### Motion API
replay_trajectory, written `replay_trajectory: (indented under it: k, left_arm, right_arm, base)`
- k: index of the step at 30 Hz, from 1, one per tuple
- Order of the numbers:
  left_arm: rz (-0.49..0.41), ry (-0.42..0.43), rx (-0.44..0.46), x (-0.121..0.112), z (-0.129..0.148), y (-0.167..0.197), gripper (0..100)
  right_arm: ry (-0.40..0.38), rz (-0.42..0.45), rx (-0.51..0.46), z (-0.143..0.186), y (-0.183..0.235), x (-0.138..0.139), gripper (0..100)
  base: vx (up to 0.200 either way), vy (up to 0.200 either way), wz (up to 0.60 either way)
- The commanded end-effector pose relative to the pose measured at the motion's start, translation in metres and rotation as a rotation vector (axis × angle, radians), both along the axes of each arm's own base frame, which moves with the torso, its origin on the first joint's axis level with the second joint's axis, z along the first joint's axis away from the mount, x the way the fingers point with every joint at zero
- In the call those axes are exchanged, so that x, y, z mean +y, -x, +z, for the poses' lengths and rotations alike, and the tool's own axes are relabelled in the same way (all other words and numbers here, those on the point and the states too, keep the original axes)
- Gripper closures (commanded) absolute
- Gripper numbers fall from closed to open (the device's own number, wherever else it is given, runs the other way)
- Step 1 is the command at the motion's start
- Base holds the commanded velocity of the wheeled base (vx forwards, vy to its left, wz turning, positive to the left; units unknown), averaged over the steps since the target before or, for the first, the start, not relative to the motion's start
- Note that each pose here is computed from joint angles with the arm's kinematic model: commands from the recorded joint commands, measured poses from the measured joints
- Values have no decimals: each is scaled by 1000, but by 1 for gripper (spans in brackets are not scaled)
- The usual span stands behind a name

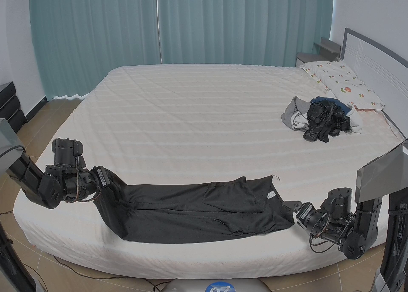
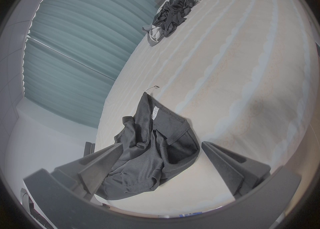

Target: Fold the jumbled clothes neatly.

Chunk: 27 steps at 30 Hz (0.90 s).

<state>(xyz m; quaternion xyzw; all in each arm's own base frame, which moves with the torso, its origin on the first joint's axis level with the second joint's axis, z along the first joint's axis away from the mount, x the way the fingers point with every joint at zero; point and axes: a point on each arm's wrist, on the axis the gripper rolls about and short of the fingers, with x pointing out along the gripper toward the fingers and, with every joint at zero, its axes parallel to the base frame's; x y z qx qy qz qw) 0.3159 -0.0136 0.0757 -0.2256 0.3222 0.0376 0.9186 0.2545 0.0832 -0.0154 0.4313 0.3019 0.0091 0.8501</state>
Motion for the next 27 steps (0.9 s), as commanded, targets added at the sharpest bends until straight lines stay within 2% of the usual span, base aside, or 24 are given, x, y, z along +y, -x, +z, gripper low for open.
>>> replay_trajectory:
  k: [1,4,19,27]
  left_arm:
    - [-1,0,1,0,0,2,100]
    - [-1,0,-1,0,0,1,100]
    - [6,-16,-41,-5,8,-6,100]
    - [-10,-25,-51,-15,10,-10,100]
  right_arm:
    - [0,1,1,0,0,0,0]
    - [0,2,2,-1,0,1,0]
    - [1,2,5,-2,0,1,0]
    - [1,1,4,-1,0,0,0]
  base:
    - [-200,0,0]
    - [-200,0,0]
    - [0,0,0]
    - [0,-200,0]
